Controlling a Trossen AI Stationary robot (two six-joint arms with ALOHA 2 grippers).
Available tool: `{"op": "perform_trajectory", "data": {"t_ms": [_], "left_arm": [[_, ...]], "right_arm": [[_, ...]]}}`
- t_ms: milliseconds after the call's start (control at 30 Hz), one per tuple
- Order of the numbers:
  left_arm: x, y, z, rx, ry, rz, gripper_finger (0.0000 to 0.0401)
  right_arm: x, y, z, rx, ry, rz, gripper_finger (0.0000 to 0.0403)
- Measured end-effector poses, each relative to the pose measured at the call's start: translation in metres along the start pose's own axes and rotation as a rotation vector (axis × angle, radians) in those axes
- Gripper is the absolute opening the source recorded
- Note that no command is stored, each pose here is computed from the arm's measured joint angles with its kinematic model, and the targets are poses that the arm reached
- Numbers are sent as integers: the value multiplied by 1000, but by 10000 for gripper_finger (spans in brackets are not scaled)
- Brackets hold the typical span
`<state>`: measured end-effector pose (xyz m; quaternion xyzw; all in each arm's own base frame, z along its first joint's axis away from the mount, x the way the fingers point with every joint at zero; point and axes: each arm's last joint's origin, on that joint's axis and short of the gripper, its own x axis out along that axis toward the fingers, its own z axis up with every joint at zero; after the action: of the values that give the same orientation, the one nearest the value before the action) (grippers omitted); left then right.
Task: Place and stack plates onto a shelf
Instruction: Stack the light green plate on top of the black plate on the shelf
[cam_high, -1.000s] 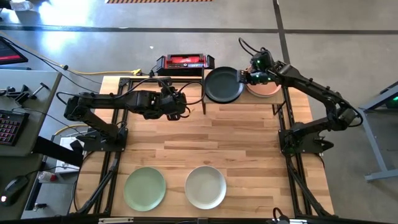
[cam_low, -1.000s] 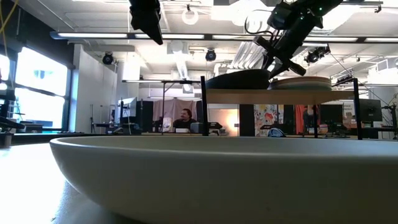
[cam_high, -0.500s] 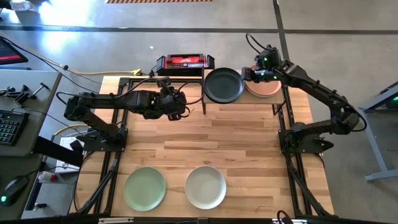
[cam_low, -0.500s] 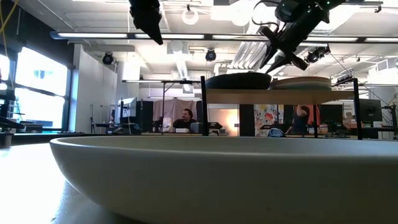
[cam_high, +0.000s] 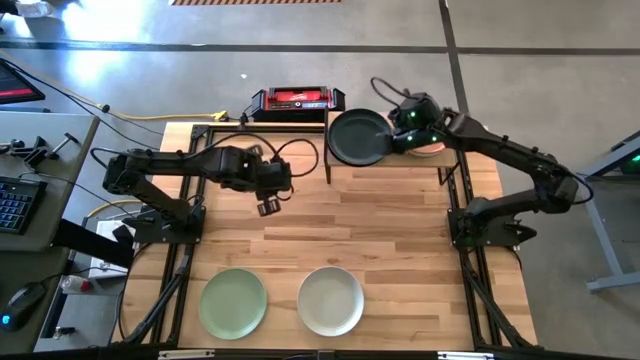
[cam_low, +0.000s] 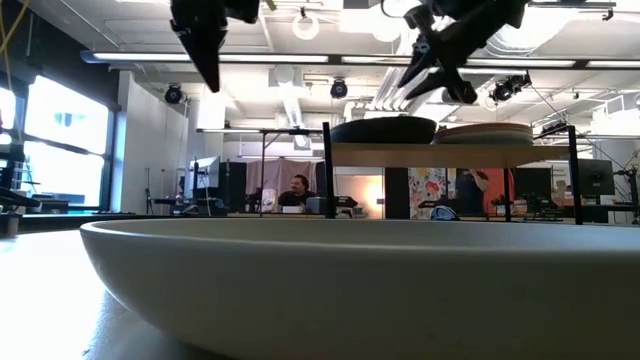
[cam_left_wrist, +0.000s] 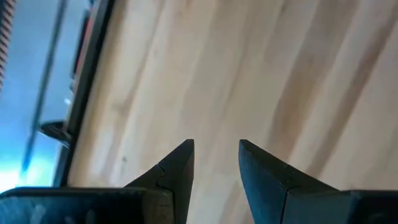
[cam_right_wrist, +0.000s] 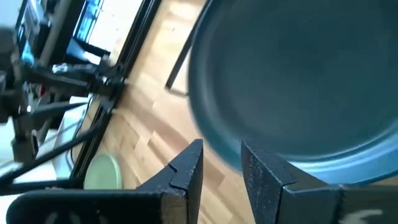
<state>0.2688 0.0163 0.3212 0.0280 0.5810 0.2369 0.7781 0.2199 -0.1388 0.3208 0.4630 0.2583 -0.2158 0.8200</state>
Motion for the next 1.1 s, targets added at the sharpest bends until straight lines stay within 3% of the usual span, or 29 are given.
{"op": "perform_trajectory", "data": {"t_ms": [333, 600, 967, 1100], "left_arm": [[-10, -31, -11, 91, 7, -123, 115], [14, -69, -49, 239, 144, -136, 115], [35, -99, -92, 276, 263, -150, 115], [40, -110, -103, 281, 279, -212, 115]], "right_arm": [[12, 32, -31, -27, 110, 65, 92], [17, 56, -60, -22, 133, 45, 92], [19, 75, -86, -44, 103, 7, 92], [19, 78, -91, -39, 96, 1, 92]]}}
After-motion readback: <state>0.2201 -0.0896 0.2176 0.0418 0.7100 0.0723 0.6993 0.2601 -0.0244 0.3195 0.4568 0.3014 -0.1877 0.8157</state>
